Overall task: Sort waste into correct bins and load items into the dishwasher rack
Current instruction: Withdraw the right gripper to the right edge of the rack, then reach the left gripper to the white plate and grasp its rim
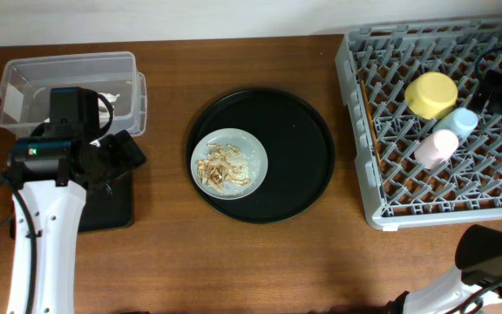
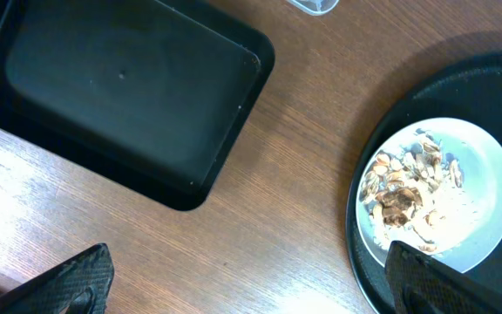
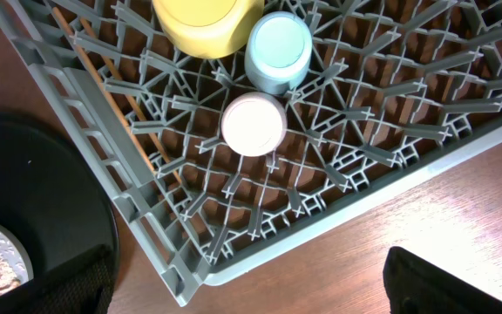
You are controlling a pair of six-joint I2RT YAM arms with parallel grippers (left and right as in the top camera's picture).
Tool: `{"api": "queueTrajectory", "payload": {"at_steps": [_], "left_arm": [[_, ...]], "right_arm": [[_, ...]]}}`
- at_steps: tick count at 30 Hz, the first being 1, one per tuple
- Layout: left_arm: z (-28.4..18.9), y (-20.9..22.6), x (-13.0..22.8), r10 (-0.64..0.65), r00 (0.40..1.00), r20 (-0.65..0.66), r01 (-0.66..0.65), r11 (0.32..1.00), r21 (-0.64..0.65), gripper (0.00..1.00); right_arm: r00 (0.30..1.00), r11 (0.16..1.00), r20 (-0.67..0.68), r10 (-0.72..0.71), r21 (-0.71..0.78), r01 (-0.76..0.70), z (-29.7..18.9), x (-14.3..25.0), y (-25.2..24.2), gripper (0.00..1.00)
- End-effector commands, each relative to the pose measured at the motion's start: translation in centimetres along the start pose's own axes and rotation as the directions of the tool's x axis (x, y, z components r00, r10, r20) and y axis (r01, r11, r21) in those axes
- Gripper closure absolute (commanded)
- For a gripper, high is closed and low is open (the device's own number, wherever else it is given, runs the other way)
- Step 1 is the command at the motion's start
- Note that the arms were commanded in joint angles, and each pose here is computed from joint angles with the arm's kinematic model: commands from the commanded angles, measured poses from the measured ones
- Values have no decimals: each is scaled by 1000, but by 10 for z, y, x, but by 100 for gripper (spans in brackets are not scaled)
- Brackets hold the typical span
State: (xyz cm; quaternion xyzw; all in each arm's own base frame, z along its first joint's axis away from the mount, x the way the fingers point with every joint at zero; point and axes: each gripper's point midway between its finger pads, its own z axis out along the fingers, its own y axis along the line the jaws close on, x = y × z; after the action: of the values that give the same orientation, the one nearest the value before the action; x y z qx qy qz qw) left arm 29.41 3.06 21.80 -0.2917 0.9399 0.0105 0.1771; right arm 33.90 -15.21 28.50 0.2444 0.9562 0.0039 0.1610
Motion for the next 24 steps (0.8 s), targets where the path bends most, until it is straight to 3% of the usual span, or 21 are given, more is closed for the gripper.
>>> {"api": "queueTrajectory", "payload": {"at_steps": [1, 5, 9, 14, 19, 24], "left_arm": [[-4, -1, 1, -15, 1000, 1, 15, 1000, 22, 1], [-4, -7, 8, -13, 999, -33, 15, 998, 54, 1], [-14, -41, 40, 13, 978, -209, 44, 964, 264, 1], [-33, -85, 74, 141, 943, -301, 5, 900, 435, 1], [-38, -114, 107, 328, 917, -229, -201, 873, 445, 1], [-40, -146, 123, 450, 892, -50, -399, 833, 384, 1]], "right_arm": [[1000, 1000, -7, 15, -4, -15, 1, 1, 0, 2], [1000, 1000, -7, 15, -4, -15, 1, 1, 0, 2], [1000, 1000, -7, 15, -4, -15, 1, 1, 0, 2], [1000, 1000, -6, 15, -4, -15, 1, 1, 0, 2], [1000, 1000, -7, 15, -4, -15, 1, 1, 0, 2], [1000, 1000, -7, 15, -4, -15, 1, 1, 0, 2]]}}
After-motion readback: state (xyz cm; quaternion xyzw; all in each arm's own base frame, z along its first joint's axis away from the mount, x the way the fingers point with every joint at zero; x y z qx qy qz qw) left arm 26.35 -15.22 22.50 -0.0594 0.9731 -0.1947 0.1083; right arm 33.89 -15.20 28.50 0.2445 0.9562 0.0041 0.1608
